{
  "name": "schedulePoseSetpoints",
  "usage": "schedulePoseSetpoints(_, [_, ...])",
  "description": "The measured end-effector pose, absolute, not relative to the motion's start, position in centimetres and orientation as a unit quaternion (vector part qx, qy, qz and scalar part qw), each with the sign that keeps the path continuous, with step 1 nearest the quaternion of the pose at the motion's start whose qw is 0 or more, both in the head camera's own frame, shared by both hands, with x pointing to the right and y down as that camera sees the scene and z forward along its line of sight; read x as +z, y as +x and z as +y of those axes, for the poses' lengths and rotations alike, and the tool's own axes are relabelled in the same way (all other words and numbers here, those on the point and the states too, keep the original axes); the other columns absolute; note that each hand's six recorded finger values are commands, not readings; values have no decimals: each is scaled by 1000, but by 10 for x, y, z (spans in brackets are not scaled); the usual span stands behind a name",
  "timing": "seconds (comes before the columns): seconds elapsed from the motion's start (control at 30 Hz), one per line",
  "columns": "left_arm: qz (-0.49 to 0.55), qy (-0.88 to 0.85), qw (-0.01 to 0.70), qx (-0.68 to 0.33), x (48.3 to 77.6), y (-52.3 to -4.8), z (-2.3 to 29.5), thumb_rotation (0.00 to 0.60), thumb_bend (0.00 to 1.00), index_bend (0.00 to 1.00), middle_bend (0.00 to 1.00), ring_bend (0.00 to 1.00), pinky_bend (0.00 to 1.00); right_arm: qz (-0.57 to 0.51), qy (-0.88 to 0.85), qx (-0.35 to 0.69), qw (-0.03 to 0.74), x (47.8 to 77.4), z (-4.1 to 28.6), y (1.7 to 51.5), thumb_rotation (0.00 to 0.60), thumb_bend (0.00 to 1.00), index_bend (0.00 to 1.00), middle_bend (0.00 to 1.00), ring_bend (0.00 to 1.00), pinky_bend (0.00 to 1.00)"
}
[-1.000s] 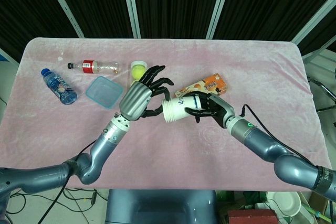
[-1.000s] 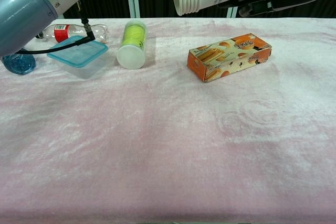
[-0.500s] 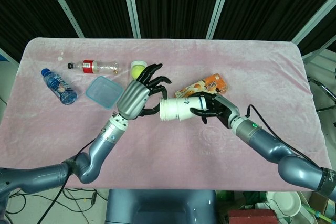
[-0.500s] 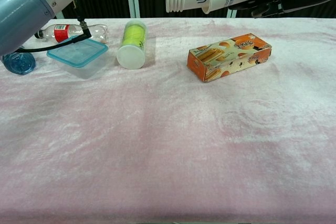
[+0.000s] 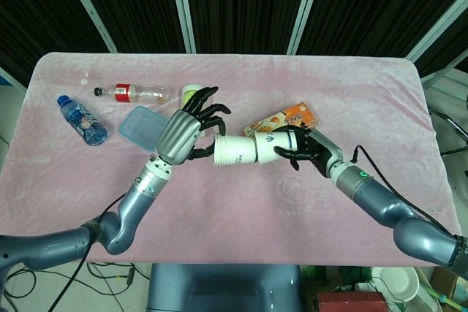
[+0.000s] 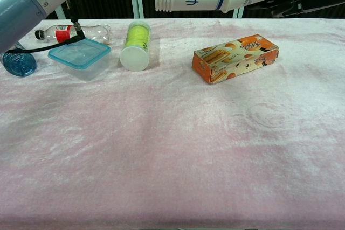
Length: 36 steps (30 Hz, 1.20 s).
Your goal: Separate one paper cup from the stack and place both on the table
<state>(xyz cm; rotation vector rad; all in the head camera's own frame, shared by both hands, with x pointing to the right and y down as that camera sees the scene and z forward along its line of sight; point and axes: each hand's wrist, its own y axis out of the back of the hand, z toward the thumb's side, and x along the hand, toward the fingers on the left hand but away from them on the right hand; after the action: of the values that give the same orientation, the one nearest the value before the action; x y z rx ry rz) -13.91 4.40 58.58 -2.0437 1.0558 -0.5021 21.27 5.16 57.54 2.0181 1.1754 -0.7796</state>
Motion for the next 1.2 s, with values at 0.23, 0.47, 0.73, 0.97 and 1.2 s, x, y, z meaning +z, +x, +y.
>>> schedulePoseSetpoints(0.23, [413,-798,384,-211,588,-156,43,600,636,676,309,0,84,467,771,-312,300,578,47,237,600,760,932,801,870,765])
schedulePoseSetpoints(0.47, [366,-782,419,-280,595,-180,40,600,636,662,298,0,82,469,782,-359,200,582,47,263,600,719,933,788,863,765])
schedulePoseSetpoints(0.73, [303,-764,435,-368,592,-208,41,600,636,658,289,0,70,456,787,-408,82,584,53,281,600,721,933,788,863,765])
schedulePoseSetpoints(0.97, [272,-753,410,-437,585,-236,46,600,633,650,281,0,42,439,775,-452,-58,586,58,288,600,721,933,788,860,765])
schedulePoseSetpoints(1.2, [275,-745,342,-502,594,-277,61,600,626,637,275,0,28,405,741,-491,-216,590,75,281,600,719,933,768,844,758])
